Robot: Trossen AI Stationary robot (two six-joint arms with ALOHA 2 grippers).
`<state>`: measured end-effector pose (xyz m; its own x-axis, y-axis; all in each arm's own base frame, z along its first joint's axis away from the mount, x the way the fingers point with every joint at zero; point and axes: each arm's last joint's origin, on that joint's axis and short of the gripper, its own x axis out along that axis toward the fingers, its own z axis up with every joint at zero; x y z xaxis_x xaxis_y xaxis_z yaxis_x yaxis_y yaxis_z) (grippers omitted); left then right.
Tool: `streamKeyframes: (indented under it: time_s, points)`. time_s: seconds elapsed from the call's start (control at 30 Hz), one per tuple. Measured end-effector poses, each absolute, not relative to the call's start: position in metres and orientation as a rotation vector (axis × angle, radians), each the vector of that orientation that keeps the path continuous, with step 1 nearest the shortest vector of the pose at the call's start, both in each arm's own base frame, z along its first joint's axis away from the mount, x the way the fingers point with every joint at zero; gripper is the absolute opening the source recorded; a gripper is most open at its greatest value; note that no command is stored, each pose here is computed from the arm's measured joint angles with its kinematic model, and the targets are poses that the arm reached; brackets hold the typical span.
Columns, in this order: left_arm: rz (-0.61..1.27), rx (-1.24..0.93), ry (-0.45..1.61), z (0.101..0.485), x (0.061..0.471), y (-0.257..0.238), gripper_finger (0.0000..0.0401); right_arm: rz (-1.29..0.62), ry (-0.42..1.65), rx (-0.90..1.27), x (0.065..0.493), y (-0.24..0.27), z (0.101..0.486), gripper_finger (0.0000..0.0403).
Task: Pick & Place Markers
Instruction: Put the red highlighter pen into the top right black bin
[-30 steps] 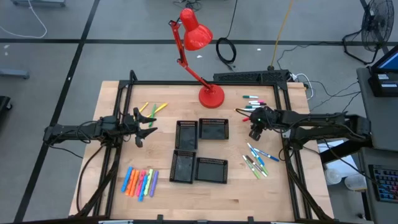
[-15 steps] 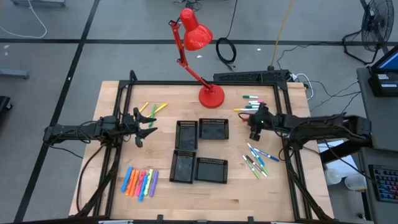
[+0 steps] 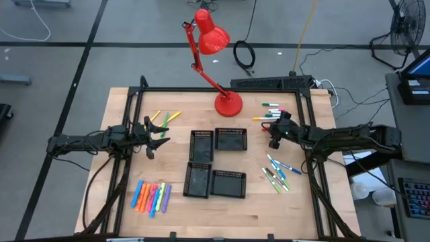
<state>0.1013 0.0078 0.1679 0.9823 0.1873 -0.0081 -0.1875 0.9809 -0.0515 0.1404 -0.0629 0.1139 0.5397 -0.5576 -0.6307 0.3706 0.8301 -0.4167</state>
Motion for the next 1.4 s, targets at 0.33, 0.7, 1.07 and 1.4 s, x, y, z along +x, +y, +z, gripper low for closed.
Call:
streamKeyframes:
  time_s: [0.33,0.7,1.07,1.4]
  points:
    - [0.188,-0.052,0.003,0.168,0.101,0.008,0.0209,-0.476,0.977,-0.227,0.160,-0.072,0.159,0.0111]
    - [0.188,-0.052,0.003,0.168,0.101,0.008,0.0209,-0.401,1.120,-0.114,0.148,-0.083,0.158,0.0114]
    - [0.188,-0.052,0.004,0.168,0.101,0.008,0.0209,-0.372,1.227,-0.119,0.160,-0.097,0.131,0.0169]
    - [0.189,-0.052,0.004,0.168,0.101,0.008,0.0209,-0.336,1.274,0.060,0.158,-0.092,0.122,0.0152]
